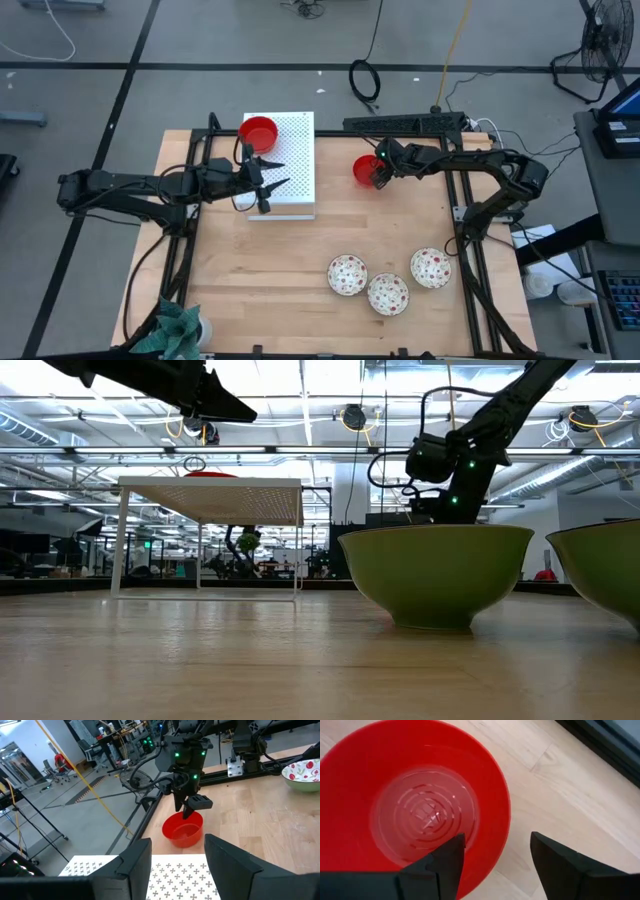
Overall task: Pick & Place Mini bowls
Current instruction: Stack the red bowl on top of the red bowls on the shelf
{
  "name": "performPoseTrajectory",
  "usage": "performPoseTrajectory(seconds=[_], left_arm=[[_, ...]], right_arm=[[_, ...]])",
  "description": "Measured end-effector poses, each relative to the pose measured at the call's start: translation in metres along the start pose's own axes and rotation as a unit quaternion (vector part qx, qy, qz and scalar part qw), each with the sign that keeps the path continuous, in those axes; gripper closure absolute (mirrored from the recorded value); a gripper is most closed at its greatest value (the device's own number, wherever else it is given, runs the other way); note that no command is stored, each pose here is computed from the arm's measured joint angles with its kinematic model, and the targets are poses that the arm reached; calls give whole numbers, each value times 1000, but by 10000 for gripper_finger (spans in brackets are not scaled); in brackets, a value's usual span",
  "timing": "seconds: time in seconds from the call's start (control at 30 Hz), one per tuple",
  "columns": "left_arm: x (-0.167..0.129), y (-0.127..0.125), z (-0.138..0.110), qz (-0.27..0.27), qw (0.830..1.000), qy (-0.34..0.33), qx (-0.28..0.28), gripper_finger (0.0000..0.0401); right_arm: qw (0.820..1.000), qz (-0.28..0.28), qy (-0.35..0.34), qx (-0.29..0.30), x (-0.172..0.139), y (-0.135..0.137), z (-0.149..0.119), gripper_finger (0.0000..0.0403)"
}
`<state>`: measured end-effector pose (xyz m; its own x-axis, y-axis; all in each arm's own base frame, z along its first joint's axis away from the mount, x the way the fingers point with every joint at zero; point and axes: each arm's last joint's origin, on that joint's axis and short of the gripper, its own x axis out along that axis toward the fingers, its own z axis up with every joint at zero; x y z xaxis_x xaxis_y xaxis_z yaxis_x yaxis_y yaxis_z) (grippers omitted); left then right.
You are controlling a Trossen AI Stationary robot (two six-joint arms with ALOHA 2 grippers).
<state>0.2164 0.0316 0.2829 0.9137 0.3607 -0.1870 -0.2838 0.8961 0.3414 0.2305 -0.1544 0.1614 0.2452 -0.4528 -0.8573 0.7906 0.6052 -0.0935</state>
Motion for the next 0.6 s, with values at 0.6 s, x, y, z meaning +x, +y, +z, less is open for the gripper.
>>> performPoseTrajectory(seconds=[0.6], left_arm=[[0, 0, 0, 0, 1000, 0, -2, 215]], right_arm=[[999, 33, 10, -8, 1, -1, 0, 349]])
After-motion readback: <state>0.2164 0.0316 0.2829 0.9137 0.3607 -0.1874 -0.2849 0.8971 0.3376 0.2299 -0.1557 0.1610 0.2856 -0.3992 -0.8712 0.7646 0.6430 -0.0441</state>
